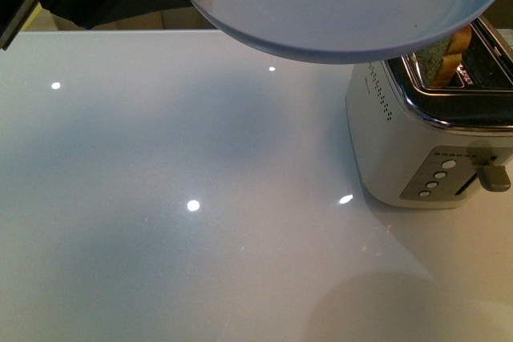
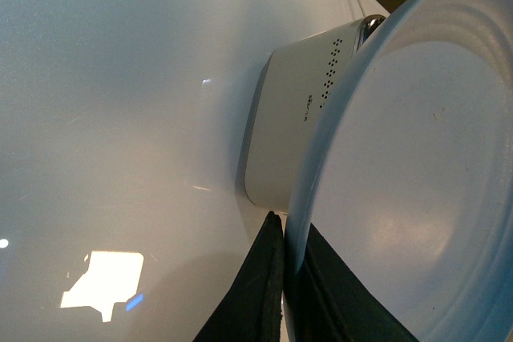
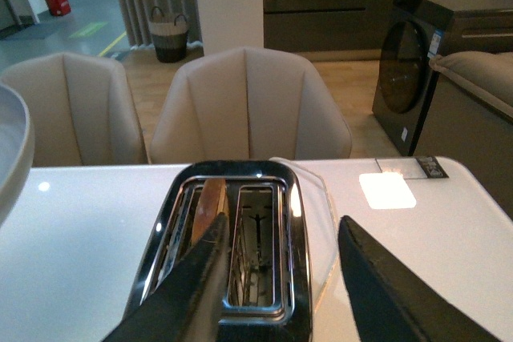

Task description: Left arm holds plate, right arm toasts bread

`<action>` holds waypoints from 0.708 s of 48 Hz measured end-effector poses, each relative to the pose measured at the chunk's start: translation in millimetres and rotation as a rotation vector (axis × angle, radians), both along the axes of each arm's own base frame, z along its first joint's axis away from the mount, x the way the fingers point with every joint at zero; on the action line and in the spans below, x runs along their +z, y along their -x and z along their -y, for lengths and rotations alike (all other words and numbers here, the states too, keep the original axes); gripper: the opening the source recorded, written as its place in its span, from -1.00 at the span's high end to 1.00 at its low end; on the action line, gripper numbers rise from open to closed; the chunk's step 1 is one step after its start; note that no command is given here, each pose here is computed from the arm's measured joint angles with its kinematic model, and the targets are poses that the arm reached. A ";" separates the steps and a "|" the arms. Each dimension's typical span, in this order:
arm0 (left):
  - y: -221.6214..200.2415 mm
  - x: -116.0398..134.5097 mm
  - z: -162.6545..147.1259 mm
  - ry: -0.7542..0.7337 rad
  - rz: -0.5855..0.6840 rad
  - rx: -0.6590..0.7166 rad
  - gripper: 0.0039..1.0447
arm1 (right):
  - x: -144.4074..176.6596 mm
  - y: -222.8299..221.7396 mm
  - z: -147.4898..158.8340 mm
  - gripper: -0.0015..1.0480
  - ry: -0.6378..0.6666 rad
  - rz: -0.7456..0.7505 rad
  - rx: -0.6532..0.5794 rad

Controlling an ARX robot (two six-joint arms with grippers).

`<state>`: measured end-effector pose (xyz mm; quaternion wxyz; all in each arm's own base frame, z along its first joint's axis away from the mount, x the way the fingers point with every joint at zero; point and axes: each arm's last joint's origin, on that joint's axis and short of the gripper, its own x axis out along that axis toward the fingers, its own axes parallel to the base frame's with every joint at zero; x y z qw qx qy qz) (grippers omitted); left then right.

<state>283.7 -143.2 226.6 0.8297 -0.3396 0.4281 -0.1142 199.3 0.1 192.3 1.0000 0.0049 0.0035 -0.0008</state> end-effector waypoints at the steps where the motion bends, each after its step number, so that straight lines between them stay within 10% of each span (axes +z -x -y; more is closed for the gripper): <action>1: 0.0 0.0 -0.1 0.001 0.000 -0.001 0.94 | -1.7 2.5 0.0 0.28 0.000 -0.003 0.000; 13: -0.1 0.0 -0.1 0.000 0.000 0.001 0.94 | -10.4 24.5 0.0 0.96 0.005 -0.003 0.000; 34: -0.1 0.0 -0.1 0.000 0.000 0.002 0.94 | -25.0 53.4 0.0 0.96 0.006 0.011 0.000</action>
